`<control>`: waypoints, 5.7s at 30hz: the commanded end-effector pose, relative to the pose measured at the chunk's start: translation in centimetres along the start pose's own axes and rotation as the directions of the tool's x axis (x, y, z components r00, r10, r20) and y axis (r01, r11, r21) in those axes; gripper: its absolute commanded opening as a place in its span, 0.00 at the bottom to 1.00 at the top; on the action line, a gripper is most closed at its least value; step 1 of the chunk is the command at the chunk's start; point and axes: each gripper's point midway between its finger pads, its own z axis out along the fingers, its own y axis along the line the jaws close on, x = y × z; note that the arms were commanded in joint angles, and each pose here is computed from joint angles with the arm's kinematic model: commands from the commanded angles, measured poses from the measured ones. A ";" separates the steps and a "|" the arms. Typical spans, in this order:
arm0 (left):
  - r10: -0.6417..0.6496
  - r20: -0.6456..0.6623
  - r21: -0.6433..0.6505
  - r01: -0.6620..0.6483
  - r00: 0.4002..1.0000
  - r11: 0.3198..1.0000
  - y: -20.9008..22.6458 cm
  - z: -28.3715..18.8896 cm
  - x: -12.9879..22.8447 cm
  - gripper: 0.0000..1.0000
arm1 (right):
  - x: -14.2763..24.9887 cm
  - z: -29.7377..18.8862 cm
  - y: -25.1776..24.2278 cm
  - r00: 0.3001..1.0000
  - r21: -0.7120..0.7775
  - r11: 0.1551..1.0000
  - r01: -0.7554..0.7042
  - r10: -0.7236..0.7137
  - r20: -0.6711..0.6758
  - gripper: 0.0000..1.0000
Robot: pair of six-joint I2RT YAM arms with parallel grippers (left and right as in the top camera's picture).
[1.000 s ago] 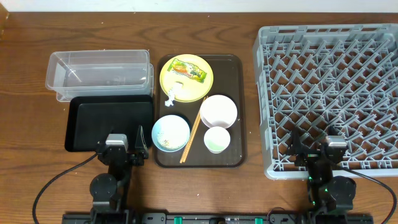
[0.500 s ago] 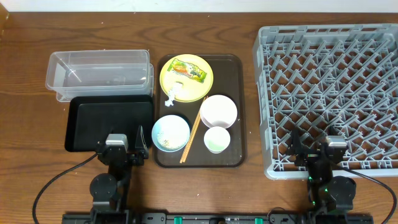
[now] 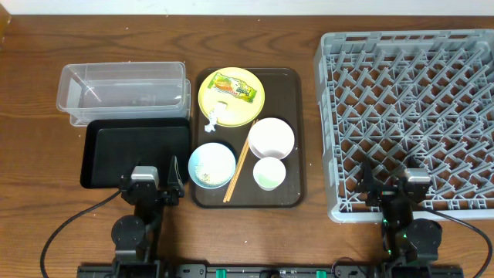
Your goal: Sort waste into correct bins and load items into the dishwasher rack
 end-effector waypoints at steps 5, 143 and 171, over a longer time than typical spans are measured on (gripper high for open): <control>-0.064 -0.048 0.033 0.065 0.997 0.997 -0.6 0.0 1.4 0.78 | -0.2 0.0 0.4 1.000 -0.019 1.000 -0.016 0.016 0.009 0.99; -0.266 -0.647 -0.217 0.162 0.714 0.963 4.7 22.0 0.2 0.46 | 0.5 4.1 1.1 0.653 0.055 0.998 -0.026 0.058 -0.755 0.99; -0.236 -0.669 -0.015 0.305 0.705 0.952 -9.6 19.5 -9.0 0.92 | 0.5 4.1 1.1 0.654 0.055 0.998 -0.026 0.059 -0.754 0.99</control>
